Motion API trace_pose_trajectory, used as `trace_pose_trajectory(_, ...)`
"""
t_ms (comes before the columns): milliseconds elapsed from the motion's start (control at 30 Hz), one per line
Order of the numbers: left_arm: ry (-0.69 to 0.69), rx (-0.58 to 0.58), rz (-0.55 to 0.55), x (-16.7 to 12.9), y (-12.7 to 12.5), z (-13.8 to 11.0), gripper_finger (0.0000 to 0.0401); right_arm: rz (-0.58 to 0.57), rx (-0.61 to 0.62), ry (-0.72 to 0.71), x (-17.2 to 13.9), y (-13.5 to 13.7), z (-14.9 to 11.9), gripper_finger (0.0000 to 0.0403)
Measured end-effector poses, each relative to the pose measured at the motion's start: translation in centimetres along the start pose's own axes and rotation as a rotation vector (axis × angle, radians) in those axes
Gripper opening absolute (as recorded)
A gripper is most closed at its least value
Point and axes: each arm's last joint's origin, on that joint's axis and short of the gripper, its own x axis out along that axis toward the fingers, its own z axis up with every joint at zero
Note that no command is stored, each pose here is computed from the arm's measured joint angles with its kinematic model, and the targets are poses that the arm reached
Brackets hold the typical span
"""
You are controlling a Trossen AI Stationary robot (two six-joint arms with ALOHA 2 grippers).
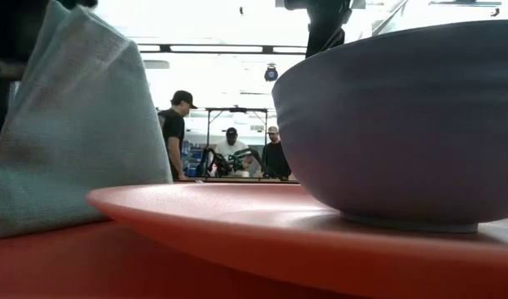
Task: Set up tray
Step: Put the blue table napkin on the red serving tray to the left of the pink plate
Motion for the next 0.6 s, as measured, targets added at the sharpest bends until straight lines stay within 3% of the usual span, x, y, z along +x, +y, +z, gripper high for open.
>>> trace_pose_trajectory(333, 0.161, -0.009, 0.025, 0.3, 0.3, -1.7, 0.026, 0.0, -0.01, 0.0, 0.0, 0.0, 0.0, 0.0)
trace_pose_trajectory(467, 0.244, 0.001, 0.036, 0.1, 0.5, -2.4, 0.0203, 0.0, -0.01, 0.0, 0.0, 0.0, 0.0, 0.0)
trace_pose_trajectory(600, 0.301, 0.03, 0.056, -0.1, 0.7, -3.0, 0.0107, 0.0, -0.01, 0.001, 0.0, 0.0, 0.0, 0.0)
